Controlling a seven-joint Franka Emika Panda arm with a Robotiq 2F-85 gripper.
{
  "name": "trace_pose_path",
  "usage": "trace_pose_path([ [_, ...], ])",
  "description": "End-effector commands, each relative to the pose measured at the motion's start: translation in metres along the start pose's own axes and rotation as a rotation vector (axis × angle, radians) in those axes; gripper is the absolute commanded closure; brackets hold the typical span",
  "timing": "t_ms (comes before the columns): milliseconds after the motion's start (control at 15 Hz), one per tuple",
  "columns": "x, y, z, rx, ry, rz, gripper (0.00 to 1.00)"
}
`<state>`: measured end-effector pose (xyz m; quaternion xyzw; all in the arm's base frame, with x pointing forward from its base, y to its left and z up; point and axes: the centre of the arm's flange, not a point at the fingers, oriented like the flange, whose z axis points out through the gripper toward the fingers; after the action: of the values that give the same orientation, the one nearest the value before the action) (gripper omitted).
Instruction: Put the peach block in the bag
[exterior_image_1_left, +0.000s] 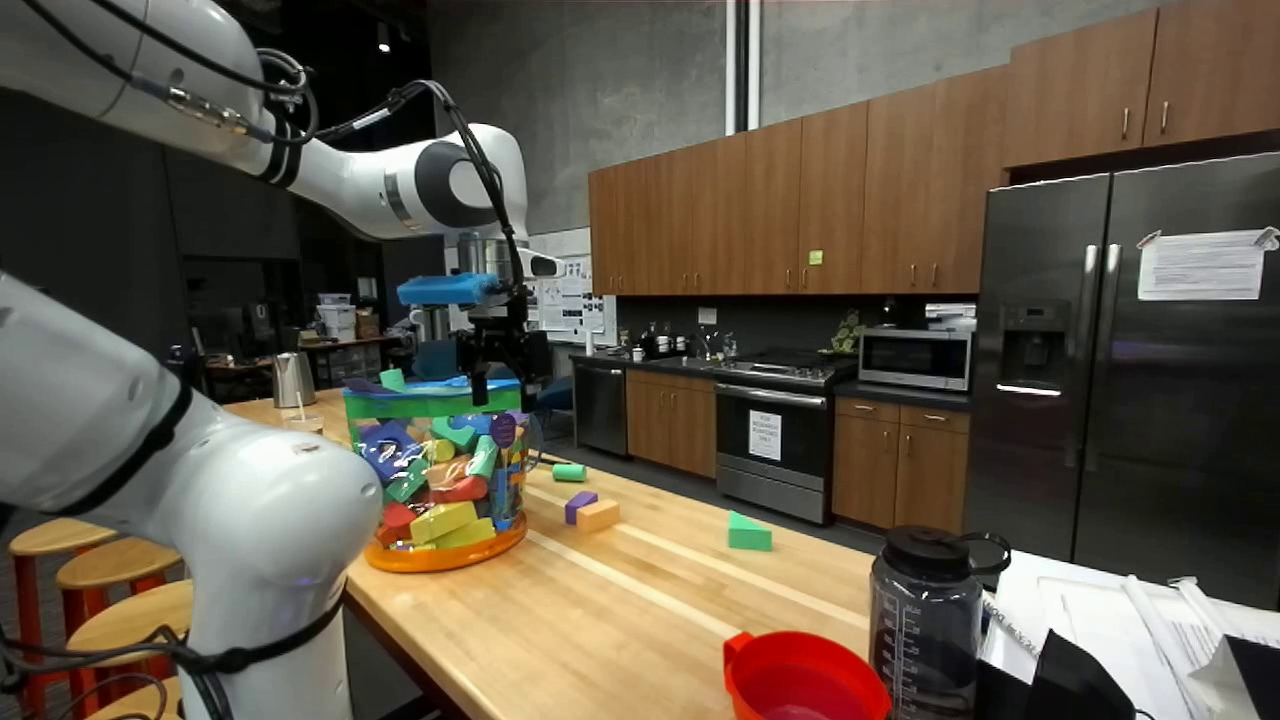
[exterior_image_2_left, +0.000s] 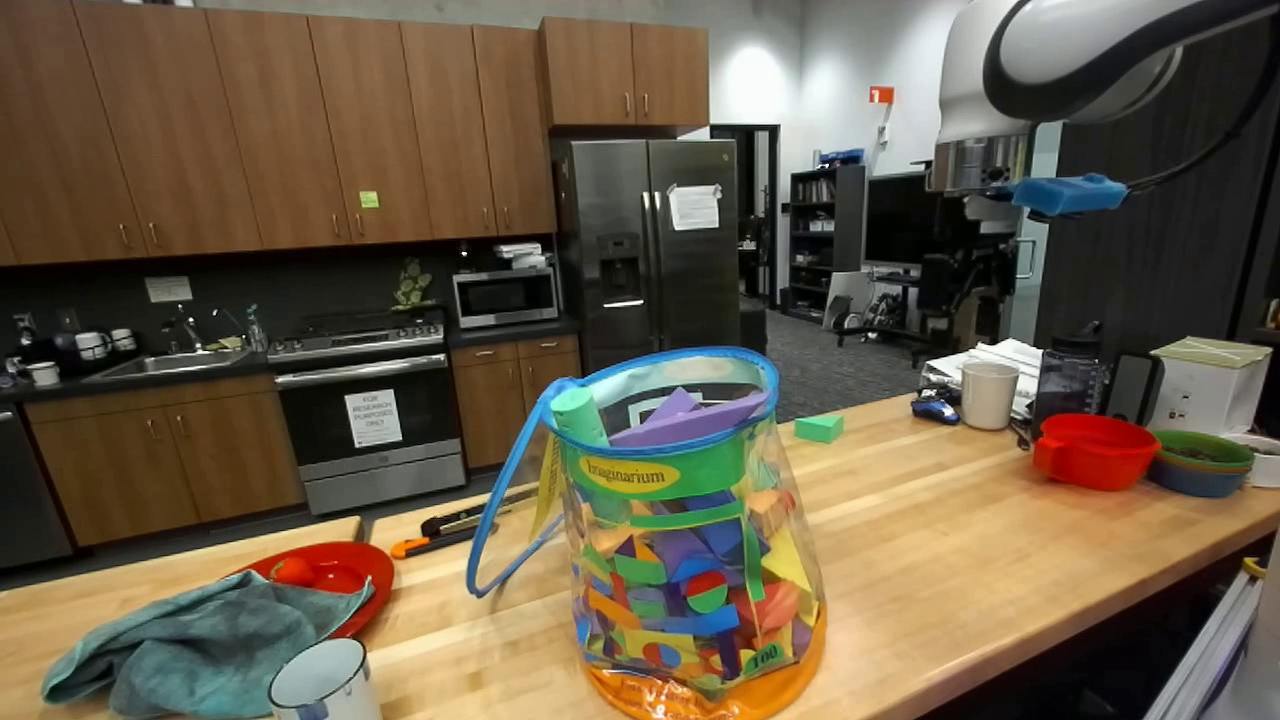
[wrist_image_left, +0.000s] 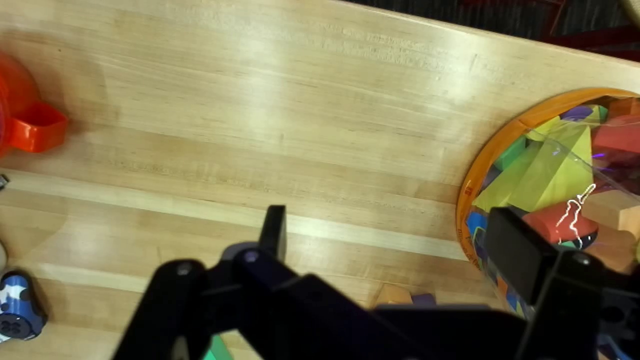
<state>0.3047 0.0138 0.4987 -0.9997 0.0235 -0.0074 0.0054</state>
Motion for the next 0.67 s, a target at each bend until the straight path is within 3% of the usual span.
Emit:
trace_pose_path([
  [0, 0.0, 0.0, 0.0, 0.0, 0.0, 0.0, 0.0],
  [267, 0.0, -0.011, -0.002, -0.059, -0.035, -0.008, 0.0],
  [600, 0.027, -0.043, -0.018, -0.082, -0.009, 0.025, 0.0],
])
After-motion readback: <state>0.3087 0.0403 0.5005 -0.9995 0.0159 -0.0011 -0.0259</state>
